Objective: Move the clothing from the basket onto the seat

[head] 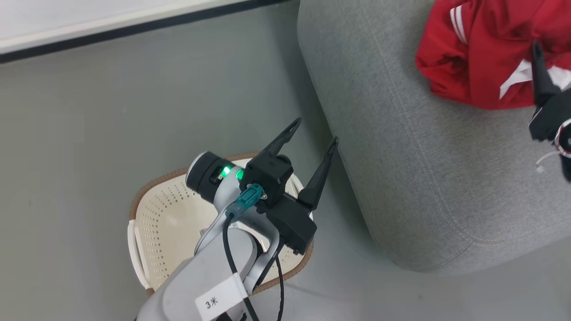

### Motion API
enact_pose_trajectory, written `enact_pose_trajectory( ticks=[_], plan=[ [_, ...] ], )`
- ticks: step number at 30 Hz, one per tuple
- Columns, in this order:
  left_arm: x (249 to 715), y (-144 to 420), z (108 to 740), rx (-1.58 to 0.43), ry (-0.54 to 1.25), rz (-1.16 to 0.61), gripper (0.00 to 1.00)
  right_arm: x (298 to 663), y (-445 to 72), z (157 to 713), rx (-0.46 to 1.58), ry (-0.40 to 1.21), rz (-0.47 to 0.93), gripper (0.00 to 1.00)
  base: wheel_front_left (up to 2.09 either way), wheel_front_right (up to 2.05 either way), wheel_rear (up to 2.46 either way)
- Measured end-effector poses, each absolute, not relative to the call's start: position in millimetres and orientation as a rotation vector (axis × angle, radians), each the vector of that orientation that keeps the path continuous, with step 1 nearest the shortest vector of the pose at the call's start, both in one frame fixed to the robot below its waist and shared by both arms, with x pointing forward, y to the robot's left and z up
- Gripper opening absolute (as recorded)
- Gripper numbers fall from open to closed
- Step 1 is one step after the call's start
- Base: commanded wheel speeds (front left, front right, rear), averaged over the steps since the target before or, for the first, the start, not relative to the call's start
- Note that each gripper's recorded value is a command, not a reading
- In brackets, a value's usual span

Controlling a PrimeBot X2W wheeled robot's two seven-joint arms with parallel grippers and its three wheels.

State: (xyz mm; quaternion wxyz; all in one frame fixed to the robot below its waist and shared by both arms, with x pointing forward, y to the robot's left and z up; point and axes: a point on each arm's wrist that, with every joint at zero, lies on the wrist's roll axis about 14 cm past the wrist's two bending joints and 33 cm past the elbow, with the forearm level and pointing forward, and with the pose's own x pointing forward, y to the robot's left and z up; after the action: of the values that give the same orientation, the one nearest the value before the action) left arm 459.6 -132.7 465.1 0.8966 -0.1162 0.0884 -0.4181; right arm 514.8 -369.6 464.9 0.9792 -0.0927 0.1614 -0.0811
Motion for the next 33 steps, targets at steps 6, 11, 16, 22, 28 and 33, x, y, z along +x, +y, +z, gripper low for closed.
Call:
enact_pose_trajectory(
  ticks=[6, 11, 16, 22, 28, 33],
  plan=[
    [449, -130, 473, -0.261, 0.172, -0.861, 1.0, 494, -363, 466, -0.163, 0.317, -0.152, 1.0, 0.0, 0.0, 0.0],
    [443, -124, 482, -0.284, 0.161, -0.834, 1.0, 478, -353, 470, -0.149, 0.303, -0.133, 1.0, 0.0, 0.0, 0.0],
    [433, -117, 493, -0.292, 0.133, -0.818, 1.0, 464, -344, 481, -0.12, 0.259, -0.12, 1.0, 0.0, 0.0, 0.0],
    [420, -99, 498, -0.317, 0.128, -0.765, 1.0, 447, -325, 489, -0.102, 0.215, -0.088, 1.0, 0.0, 0.0, 0.0],
    [413, -70, 505, -0.305, 0.09, -0.685, 1.0, 434, -303, 497, -0.075, 0.165, -0.048, 1.0, 0.0, 0.0, 0.0],
    [407, -33, 500, -0.289, 0.097, -0.579, 1.0, 424, -281, 502, -0.055, 0.127, -0.011, 1.0, 0.0, 0.0, 0.0]
  ],
)
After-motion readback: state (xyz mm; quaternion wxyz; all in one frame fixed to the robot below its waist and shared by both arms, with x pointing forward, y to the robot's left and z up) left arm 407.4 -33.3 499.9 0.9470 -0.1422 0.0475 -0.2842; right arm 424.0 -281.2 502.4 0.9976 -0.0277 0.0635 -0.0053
